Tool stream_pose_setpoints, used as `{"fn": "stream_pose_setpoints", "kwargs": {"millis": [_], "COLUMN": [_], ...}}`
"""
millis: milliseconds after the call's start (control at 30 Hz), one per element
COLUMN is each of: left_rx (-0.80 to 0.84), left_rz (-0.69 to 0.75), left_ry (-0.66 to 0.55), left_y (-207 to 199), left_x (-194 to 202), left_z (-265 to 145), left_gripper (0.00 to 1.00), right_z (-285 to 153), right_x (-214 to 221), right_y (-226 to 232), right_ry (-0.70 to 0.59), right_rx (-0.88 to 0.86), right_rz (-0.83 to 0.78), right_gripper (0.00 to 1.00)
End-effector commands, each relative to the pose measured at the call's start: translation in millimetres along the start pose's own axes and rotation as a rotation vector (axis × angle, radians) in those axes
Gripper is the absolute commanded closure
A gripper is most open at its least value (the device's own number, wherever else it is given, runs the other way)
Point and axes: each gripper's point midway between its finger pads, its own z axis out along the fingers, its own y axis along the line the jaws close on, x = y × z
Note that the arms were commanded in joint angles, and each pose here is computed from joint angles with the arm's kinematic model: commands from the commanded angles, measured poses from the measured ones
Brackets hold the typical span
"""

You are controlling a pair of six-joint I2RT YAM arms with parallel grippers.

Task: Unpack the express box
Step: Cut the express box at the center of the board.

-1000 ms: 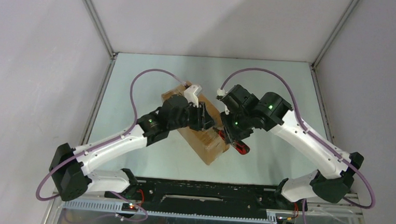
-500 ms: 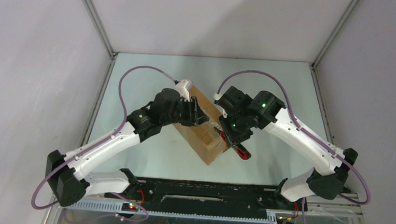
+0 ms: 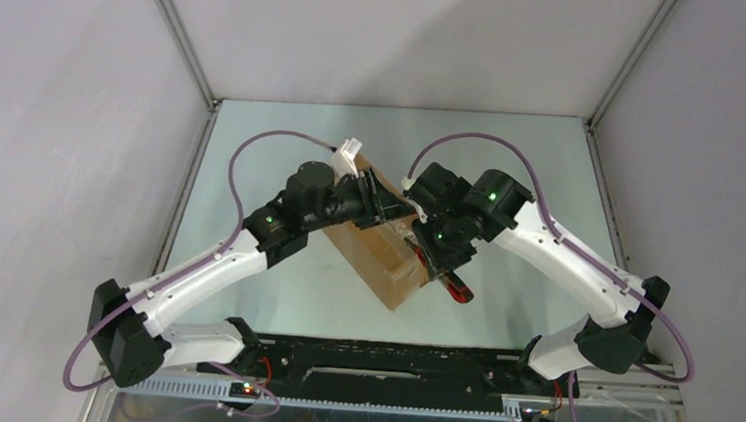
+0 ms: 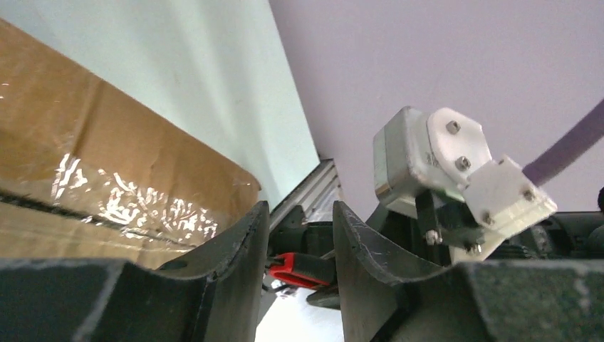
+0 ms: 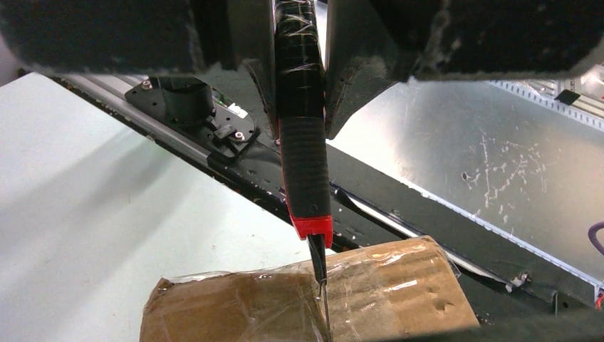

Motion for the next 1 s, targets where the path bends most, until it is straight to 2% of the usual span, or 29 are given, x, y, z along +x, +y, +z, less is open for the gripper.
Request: {"fn": "stream_pose_setpoints", "kwargs": {"millis": [0,133,267,400,500,600,733,967], "left_rx": [0.078,0.053,-0.101,-0.274,-0.391,-0.463,-0.51,-0.591], "left_rz": [-0.1,-0.085,-0.034,0.071,0.128,0.14,0.159,0.236], "left_ry": [0.034,0.129,0.263,0.333,0.339,0.337,0.326,0.31], "left_y": [-9,-4,38,86,123,152,173,193], "left_x": [13,43,86,112,123,131,140,149], "left_z": [15,26,24,13,8,6,7,11], "left_gripper": [0.58,0.6,0.62,0.66,0.82,0.87,0.99,1.0], "right_z": [-4,-3,-2,-2,-3,-4,-9,-17], "right_x": [1,0,-1,-4,-7,-14,-25,-56], "right_y": [-3,-3,-6,-7,-7,-7,-6,-3], "right_ry": [0.013,0.013,0.015,0.009,-0.003,-0.022,-0.066,-0.186], "right_rx": [0.018,0.021,0.028,0.029,0.028,0.027,0.015,-0.017], "right_rz": [-0.013,-0.015,-0.012,-0.006,0.001,0.014,0.047,0.129], "right_gripper": [1.0,1.0,1.0,1.0,1.0,1.0,1.0,1.0]}}
